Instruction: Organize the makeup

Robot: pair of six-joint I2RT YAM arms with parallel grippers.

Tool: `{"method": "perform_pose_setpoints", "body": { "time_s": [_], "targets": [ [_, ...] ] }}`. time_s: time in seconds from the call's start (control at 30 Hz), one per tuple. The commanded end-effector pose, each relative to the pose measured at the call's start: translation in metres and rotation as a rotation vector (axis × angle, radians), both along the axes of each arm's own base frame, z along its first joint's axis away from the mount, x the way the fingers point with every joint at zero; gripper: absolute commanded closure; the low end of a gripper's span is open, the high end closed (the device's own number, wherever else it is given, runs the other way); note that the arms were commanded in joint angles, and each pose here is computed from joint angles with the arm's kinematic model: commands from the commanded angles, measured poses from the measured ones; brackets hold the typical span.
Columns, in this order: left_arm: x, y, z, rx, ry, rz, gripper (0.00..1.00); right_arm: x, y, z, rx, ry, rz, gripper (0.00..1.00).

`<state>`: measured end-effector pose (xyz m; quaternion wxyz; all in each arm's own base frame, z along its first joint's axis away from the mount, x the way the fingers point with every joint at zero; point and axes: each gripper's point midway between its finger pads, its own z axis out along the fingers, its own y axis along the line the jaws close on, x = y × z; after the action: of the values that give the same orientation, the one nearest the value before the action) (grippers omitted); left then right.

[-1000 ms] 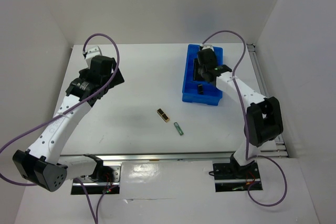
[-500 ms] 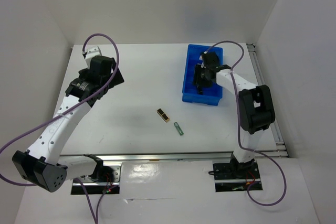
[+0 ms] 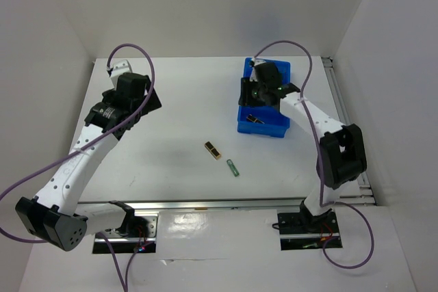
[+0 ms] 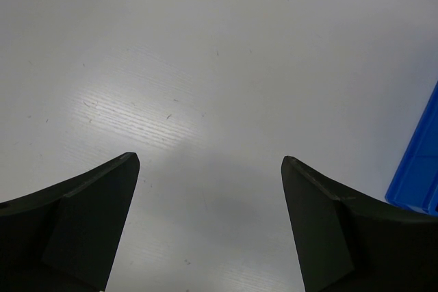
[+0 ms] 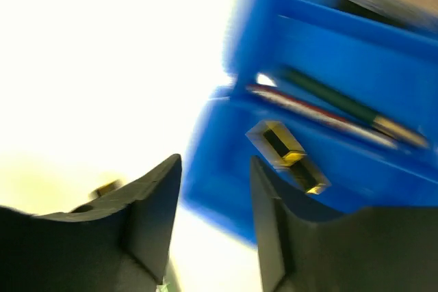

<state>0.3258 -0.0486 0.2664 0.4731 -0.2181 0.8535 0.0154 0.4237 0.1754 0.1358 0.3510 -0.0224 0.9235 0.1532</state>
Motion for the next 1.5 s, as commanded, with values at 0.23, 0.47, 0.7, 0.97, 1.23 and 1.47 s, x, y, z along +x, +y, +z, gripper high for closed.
{"method": "perform_pose_setpoints", "body": {
  "time_s": [0.23,0.47,0.7,0.97,1.23,1.47],
  "targets": [
    [-0.002,0.008,0.025,0.000,-0.074,0.029,0.01,-0.117,0.137,-0.004,-0.069,-0.065,0.574,0.25],
    [-0.003,0.009,0.024,0.003,-0.065,0.028,0.01,-0.144,0.168,-0.057,-0.147,0.005,0.629,0.21],
    [-0.007,0.010,0.021,-0.001,-0.059,0.033,0.01,-0.134,0.162,-0.101,-0.260,0.042,0.549,0.29],
    [-0.007,0.010,0.021,-0.001,-0.059,0.033,0.01,-0.127,0.156,-0.109,-0.309,0.028,0.493,0.60],
    [-0.003,0.009,0.019,0.000,-0.058,0.033,0.01,-0.089,0.139,-0.019,-0.296,-0.155,0.353,0.82],
    [-0.002,0.009,0.017,0.010,-0.047,0.028,0.01,-0.031,0.060,0.054,-0.258,-0.313,0.078,0.82]
  ]
}}
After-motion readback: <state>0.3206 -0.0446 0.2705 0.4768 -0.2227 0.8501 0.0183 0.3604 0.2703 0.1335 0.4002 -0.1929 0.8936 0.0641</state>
